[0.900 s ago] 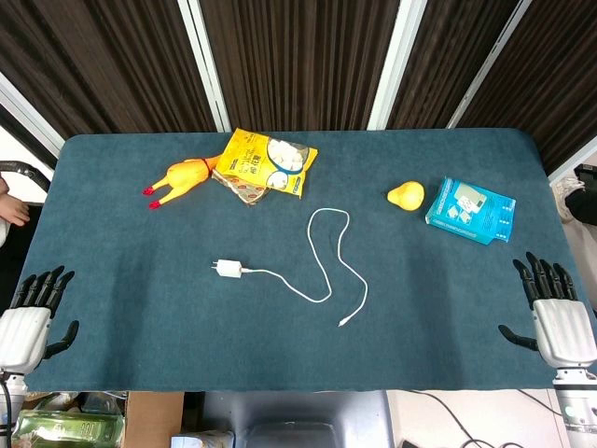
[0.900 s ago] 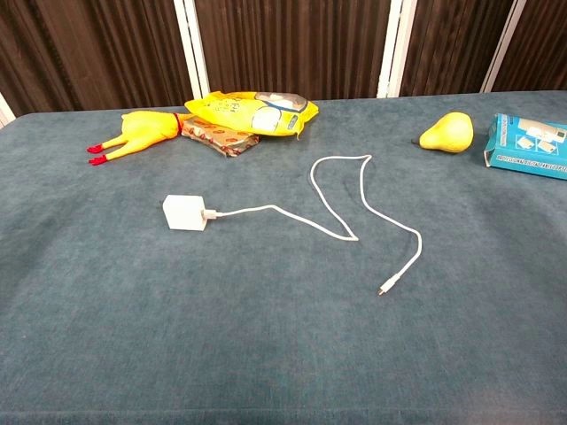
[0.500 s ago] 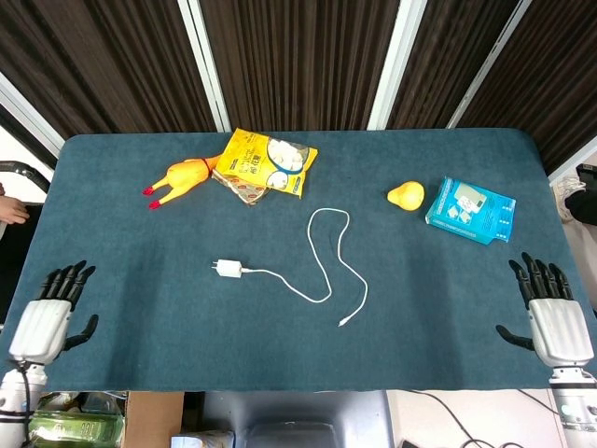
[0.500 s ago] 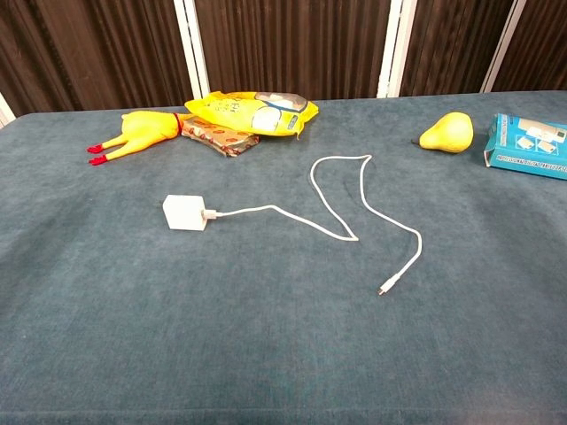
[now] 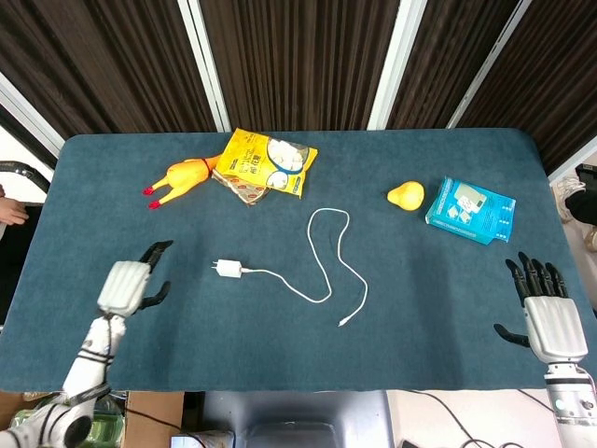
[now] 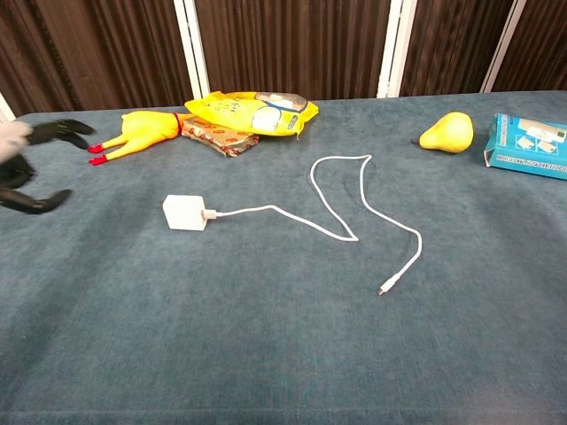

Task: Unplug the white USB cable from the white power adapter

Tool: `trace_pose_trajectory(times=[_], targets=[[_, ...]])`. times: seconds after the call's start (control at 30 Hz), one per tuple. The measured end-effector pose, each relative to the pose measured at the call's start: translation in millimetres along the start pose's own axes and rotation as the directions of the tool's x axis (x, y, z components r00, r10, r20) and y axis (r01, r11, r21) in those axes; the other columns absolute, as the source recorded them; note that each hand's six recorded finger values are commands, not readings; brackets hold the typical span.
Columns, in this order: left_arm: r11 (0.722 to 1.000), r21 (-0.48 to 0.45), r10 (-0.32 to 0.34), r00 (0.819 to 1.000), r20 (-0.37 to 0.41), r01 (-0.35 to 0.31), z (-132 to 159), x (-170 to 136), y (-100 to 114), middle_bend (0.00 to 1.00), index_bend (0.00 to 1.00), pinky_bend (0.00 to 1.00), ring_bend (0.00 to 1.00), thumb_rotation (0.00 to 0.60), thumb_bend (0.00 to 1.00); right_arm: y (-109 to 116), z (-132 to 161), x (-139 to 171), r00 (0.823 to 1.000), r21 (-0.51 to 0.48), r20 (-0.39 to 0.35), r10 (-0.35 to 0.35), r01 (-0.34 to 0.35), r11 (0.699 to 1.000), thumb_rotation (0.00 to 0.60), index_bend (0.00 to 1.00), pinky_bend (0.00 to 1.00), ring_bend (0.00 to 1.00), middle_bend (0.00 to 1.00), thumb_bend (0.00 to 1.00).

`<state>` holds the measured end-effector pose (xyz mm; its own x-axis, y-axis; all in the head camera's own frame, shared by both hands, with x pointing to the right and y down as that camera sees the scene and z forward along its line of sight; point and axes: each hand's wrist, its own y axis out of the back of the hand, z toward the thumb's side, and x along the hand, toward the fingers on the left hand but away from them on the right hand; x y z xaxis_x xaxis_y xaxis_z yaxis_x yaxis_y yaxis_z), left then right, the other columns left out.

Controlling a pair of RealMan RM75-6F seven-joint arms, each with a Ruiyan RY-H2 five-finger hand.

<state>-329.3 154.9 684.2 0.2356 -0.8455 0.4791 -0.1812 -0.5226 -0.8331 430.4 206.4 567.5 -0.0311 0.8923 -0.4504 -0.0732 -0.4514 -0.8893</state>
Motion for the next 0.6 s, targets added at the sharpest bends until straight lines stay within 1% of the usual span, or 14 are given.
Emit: trace_pose_trajectory(times=[0.13, 0.33, 0.47, 0.6], targets=[[1.0, -0.015, -0.028, 1.0, 0.006, 0.028, 17.6, 22.9, -17.5, 0.19, 0.17, 1.0, 1.0, 0.6, 0.43, -1.3, -2.5, -3.2, 1.0, 0.0, 0.013, 0.007, -0.007, 1.0, 0.6, 0.0, 0.0, 0.0, 0.0, 0.24], [0.995, 0.018, -0.098, 0.995, 0.028, 0.098, 44.2, 42.8, -45.2, 0.18, 0.18, 1.0, 1.0, 0.6, 0.43, -0.5, -3.4, -4.3, 1.0, -0.002, 0.017, 0.004, -0.004, 1.0, 0.6, 0.0, 0.0, 0.0, 0.0, 0.24], [0.995, 0.043, -0.095, 0.994, 0.046, 0.093, 57.2, 46.7, -54.5, 0.19, 0.21, 1.0, 1.0, 0.6, 0.43, -0.7, -4.2, -4.4, 1.0, -0.005, 0.018, 0.008, -0.008, 1.0, 0.6, 0.0, 0.0, 0.0, 0.0, 0.24], [0.993, 0.095, -0.079, 0.995, 0.062, 0.073, 63.6, 51.2, -62.0, 0.2, 0.23, 1.0, 1.0, 0.6, 0.43, 0.5, -5.2, -3.8, 1.0, -0.011, 0.018, 0.007, -0.007, 1.0, 0.6, 0.0, 0.0, 0.0, 0.0, 0.24]])
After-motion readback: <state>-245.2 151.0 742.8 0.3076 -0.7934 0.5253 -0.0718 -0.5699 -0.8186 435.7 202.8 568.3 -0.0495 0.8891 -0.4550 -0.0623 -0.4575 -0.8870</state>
